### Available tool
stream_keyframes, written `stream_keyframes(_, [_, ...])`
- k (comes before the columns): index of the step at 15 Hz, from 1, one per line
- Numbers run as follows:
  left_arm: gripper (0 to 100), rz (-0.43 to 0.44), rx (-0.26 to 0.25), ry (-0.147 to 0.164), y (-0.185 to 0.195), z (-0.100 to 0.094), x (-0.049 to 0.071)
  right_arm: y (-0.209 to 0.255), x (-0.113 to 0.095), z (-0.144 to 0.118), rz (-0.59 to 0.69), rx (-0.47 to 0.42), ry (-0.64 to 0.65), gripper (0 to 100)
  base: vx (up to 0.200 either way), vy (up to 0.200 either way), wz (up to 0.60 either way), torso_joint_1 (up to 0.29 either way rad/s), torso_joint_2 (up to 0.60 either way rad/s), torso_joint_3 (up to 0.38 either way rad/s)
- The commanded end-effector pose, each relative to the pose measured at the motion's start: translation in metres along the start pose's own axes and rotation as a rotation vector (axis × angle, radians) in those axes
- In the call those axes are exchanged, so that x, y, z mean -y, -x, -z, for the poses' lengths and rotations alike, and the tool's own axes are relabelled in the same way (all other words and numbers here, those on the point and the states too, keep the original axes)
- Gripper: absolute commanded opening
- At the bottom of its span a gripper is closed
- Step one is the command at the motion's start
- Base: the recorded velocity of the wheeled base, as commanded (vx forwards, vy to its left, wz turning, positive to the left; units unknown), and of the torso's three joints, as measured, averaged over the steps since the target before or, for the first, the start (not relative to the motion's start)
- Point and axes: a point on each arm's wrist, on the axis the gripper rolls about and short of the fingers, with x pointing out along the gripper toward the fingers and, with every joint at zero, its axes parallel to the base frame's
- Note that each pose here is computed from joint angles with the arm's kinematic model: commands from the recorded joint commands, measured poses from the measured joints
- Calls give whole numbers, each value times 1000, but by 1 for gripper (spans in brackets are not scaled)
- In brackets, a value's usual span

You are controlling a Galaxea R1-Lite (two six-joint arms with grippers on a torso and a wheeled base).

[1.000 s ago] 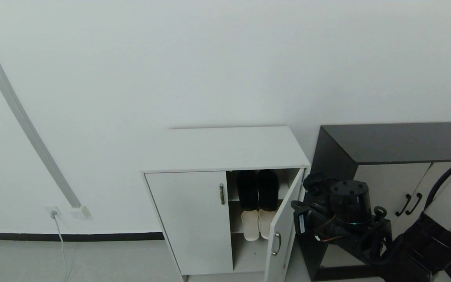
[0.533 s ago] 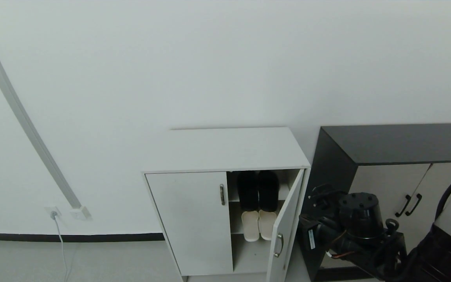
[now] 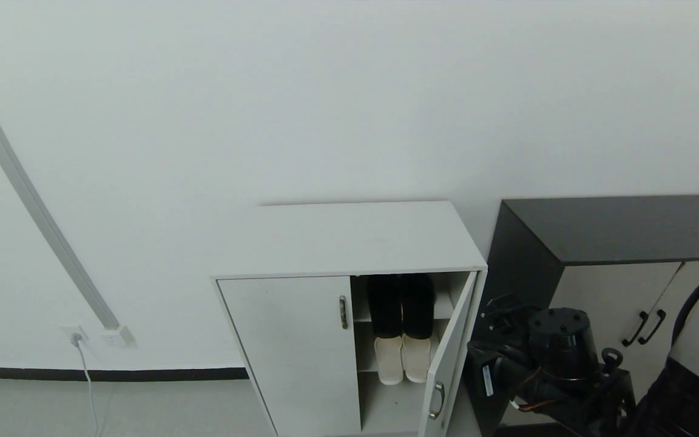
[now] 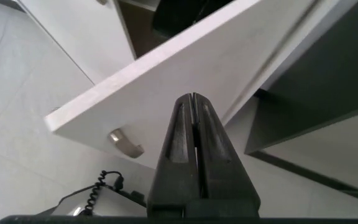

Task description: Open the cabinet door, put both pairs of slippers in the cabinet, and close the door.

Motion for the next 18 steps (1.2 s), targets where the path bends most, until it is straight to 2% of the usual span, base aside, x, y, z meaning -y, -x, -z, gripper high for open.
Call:
stream_keyframes(1, [0,0,0,0,0,0,0,-5,-1,2,-2,-9,3,0,0,0,0,0,0,0])
stream_keyframes(8, [0,0,0,0,0,0,0,-34,-8,5,-13,11,1,0,0,0,0,0,0,0])
stream_keyframes(18, [0,0,0,0,0,0,0,-82,-15,-7,-41,85,3,0,0,0,0,0,0,0])
